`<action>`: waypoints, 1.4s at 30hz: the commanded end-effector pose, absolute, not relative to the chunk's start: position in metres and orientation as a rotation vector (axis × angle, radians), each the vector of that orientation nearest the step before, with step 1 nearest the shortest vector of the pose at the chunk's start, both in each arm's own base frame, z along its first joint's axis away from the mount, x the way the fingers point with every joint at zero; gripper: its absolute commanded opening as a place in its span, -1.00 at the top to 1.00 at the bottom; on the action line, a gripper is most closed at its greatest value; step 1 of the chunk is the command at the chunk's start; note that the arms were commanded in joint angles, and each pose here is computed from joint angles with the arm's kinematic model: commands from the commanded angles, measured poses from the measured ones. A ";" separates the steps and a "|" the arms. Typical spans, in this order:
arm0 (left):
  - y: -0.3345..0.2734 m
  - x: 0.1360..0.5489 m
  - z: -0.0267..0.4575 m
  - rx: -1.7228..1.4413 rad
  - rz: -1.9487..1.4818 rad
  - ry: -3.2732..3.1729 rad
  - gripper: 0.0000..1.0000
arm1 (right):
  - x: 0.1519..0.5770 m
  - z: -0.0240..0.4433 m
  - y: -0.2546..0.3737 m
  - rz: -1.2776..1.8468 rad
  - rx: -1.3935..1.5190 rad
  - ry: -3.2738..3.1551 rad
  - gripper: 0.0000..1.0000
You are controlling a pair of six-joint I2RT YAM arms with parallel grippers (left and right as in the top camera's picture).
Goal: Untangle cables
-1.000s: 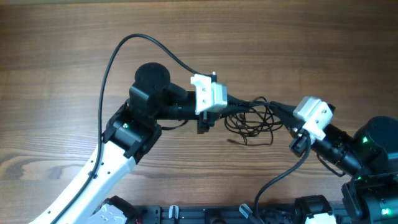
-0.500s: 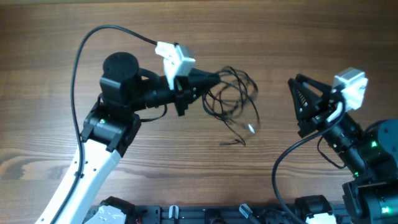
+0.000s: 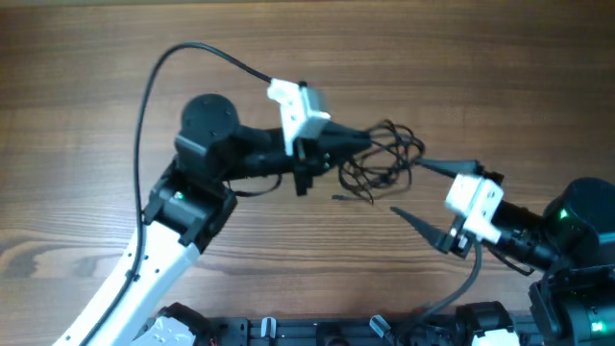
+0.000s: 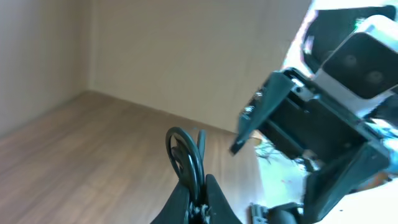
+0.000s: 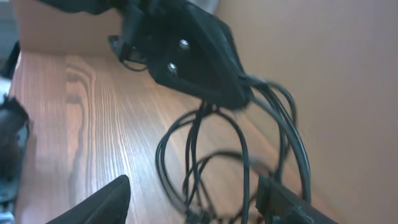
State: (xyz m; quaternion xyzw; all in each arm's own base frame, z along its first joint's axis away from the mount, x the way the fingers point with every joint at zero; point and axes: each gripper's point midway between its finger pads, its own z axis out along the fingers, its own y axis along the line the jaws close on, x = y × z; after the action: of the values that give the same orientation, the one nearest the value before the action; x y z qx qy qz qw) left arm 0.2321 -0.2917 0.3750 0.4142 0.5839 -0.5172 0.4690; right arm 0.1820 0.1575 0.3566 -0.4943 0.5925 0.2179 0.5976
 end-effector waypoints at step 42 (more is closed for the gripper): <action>-0.300 0.230 0.353 0.950 -1.223 1.603 0.92 | 0.215 0.334 0.147 0.679 -0.819 1.734 0.92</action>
State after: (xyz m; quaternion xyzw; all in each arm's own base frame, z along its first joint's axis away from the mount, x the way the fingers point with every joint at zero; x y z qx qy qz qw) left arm 0.2202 -0.3086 0.3522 0.3988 0.6307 -0.5089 0.4292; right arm 0.2128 0.1465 0.3266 -0.3701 0.7185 0.2664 0.5252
